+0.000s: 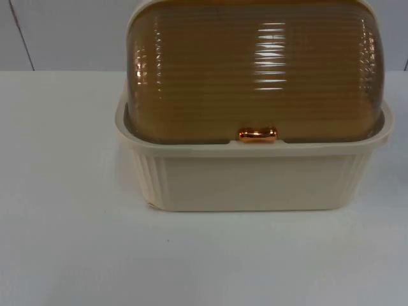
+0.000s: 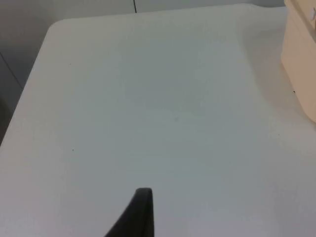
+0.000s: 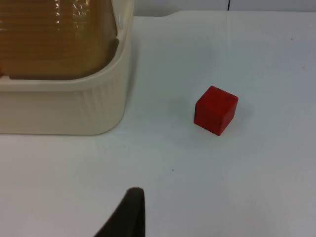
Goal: Open the box lid with the left hand, place the block into the box with the right hand, then close the box lid with the left hand.
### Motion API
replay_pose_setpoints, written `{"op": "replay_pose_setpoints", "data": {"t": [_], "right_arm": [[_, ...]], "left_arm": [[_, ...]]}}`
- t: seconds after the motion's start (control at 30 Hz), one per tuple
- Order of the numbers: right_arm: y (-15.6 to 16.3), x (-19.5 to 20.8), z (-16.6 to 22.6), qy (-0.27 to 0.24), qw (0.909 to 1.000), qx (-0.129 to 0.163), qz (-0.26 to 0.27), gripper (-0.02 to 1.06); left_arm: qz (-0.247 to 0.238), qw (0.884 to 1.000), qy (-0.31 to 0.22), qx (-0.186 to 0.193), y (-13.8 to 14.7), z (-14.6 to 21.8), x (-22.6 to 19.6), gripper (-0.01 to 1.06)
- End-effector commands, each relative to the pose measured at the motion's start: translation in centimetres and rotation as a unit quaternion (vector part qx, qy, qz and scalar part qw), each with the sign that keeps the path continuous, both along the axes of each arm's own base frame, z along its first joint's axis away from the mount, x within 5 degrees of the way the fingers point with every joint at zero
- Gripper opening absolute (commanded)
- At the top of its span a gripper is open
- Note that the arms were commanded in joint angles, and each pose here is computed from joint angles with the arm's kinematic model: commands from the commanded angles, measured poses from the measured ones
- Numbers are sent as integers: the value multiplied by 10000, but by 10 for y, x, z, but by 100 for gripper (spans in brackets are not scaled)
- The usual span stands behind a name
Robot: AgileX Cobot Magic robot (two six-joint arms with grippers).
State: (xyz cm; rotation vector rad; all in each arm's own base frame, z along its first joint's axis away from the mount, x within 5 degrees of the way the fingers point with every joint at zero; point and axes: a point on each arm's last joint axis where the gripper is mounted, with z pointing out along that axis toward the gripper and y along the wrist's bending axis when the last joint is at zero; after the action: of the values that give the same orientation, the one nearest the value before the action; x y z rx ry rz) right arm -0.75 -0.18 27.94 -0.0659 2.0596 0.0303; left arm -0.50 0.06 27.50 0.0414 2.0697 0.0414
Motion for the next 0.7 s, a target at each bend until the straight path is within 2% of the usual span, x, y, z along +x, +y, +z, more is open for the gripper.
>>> {"op": "replay_pose_setpoints", "data": {"t": [0.0,0.1,0.2,0.23,0.3,0.37,0.47,0.67], "right_arm": [[0,0,1,-85,10000,39,-21,105],[0,0,2,-101,9998,134,-82,105],[-1,-3,15,-347,9993,117,-81,105],[-1,-3,15,-347,9993,117,-81,105],[-1,1,34,-487,9987,117,-84,105],[-1,7,55,-574,9982,113,-87,105],[0,17,74,-596,9981,90,-84,105],[-2,42,122,-1234,9920,-57,-262,105]], "left_arm": [[17,10000,-32,0,1,-1,0,105],[63,9999,-114,57,2,2,0,105],[377,9957,-847,90,7,25,-2,105],[377,9957,-847,90,7,25,-2,105],[714,9905,-1163,154,13,47,3,105],[770,9880,-1315,236,15,66,15,105],[720,9885,-1293,313,15,83,32,105],[586,9937,-938,182,12,107,79,105]]}}
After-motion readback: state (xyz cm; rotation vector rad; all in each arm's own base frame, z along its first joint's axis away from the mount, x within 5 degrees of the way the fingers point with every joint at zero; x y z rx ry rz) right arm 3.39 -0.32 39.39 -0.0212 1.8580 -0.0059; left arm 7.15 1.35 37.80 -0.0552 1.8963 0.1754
